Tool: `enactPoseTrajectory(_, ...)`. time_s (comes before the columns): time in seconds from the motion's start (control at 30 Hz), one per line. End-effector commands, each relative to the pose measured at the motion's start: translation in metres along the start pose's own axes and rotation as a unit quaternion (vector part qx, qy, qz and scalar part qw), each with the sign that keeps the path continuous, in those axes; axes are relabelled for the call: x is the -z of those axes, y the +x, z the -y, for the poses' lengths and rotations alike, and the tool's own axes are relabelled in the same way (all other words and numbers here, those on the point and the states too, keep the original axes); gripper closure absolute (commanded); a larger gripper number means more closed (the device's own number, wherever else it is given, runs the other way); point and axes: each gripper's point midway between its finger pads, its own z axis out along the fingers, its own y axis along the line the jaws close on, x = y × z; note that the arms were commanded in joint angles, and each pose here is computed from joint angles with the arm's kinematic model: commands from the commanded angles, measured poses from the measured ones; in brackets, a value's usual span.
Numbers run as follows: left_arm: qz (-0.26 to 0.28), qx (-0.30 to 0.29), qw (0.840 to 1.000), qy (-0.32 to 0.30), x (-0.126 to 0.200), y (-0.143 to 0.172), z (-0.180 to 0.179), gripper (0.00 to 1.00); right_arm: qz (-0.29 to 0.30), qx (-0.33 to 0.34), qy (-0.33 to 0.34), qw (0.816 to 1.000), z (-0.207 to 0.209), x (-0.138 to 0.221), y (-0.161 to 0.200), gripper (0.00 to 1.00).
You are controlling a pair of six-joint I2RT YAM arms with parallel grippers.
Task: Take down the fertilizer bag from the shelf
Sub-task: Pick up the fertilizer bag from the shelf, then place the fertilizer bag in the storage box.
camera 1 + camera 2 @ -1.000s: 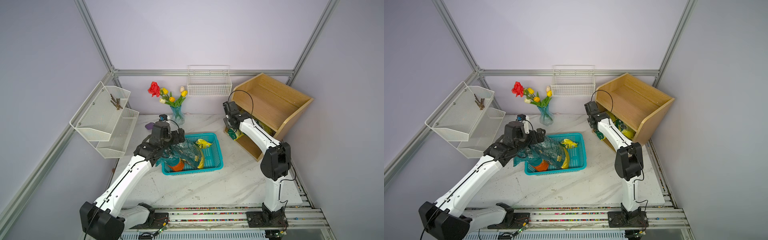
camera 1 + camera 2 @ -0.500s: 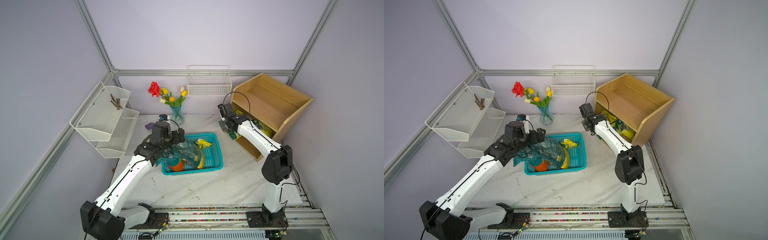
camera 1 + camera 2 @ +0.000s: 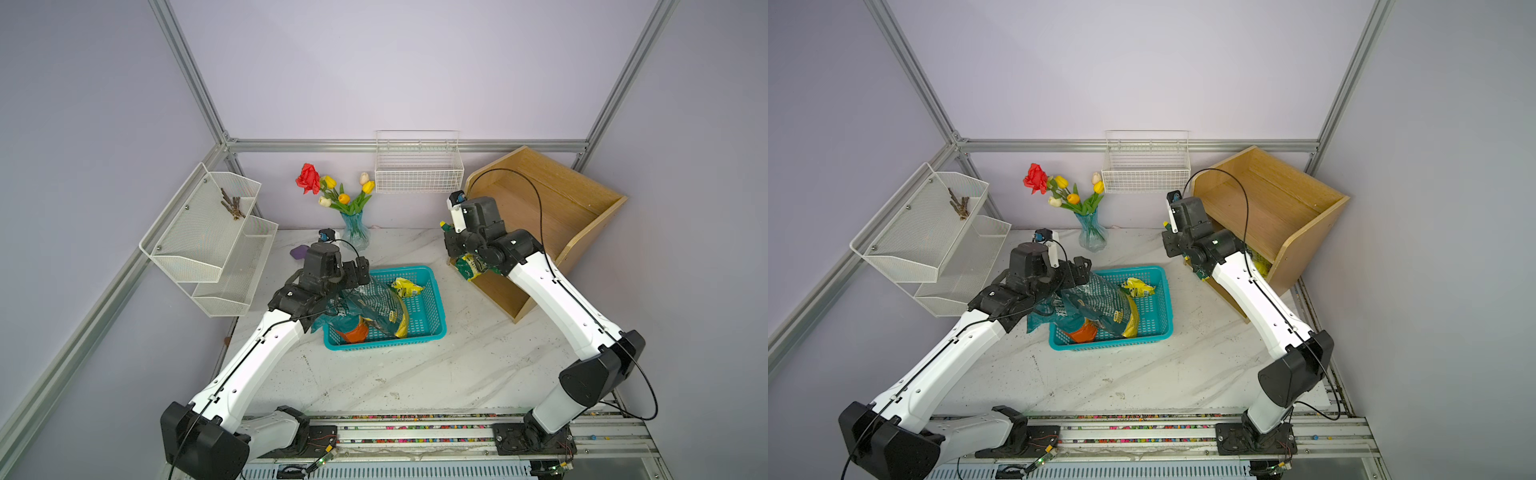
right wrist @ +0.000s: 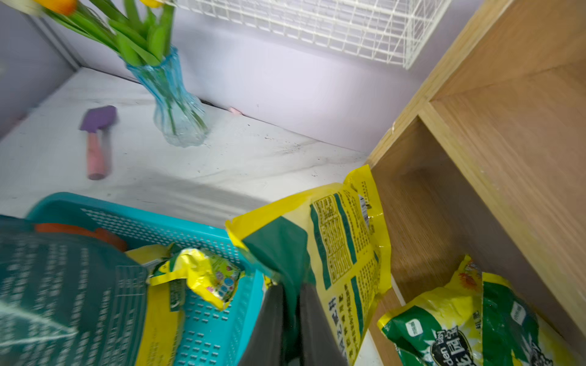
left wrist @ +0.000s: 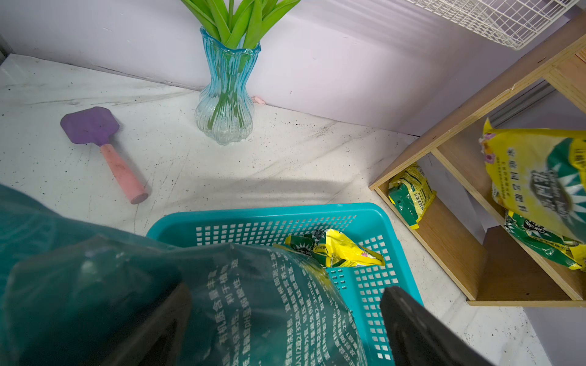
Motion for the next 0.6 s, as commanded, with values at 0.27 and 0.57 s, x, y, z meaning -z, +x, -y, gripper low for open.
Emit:
enactPoseTrajectory(0.27,-0.020,0.001,0.999,-0.033,-0.004,0.015,-0.018,0.01,0.002,-0.075,-0.247,0.966,-0.074,0.063,0.009,1.00)
enactPoseTrajectory(0.57,-0.028,0.001,0.999,-0.032,-0.005,0.022,-0.020,0.01,-0.086,-0.215,-0.323,0.917,-0.102,0.027,0.082,1.00)
